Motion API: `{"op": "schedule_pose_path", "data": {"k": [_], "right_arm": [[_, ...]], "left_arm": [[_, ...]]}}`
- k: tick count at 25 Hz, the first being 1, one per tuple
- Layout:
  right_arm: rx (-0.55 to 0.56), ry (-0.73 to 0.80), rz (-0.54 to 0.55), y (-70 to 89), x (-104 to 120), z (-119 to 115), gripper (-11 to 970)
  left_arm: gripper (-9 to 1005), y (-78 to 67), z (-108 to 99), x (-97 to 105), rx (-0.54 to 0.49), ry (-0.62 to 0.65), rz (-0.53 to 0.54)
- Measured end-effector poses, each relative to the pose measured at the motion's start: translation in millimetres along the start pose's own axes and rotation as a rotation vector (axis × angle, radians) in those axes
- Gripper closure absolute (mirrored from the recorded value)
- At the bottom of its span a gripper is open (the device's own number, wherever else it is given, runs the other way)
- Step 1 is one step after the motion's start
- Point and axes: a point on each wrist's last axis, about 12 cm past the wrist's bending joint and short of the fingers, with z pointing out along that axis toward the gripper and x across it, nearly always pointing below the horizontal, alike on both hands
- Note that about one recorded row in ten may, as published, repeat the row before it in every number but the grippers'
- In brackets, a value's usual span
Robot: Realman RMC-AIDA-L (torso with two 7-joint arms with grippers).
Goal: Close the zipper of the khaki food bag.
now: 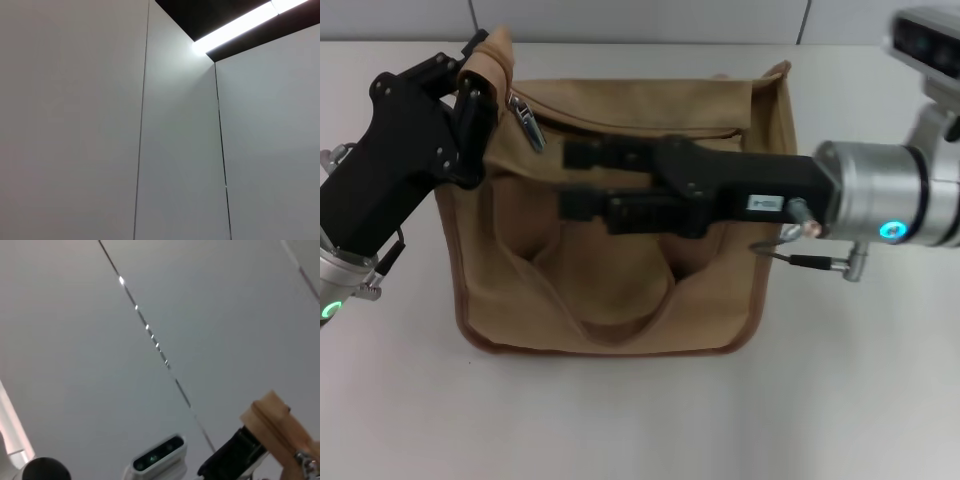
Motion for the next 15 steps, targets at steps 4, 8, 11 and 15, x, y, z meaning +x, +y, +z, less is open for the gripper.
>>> {"op": "schedule_pose_path", "data": {"k": [4,8,11,15], "right_arm": [[0.054,-0.039,-0.04,-0.4,3,-11,139],[0.086,-0.016,-0.056,-7.1,-2,-4,139],[0.089,-0.008,-0.06,-9.1,-4,-1,139],[0.102,0.003,-0.061,-13.6,-9,5,139]], "left_arm": [[930,0.2,0,0,0.001,0.0,0.006],[928,0.0,0,0,0.004,0.0,0.007],[926,0.1,0,0,0.006,-0.001,0.007],[924,0.3,2,0,0.01,-0.002,0.007]]}}
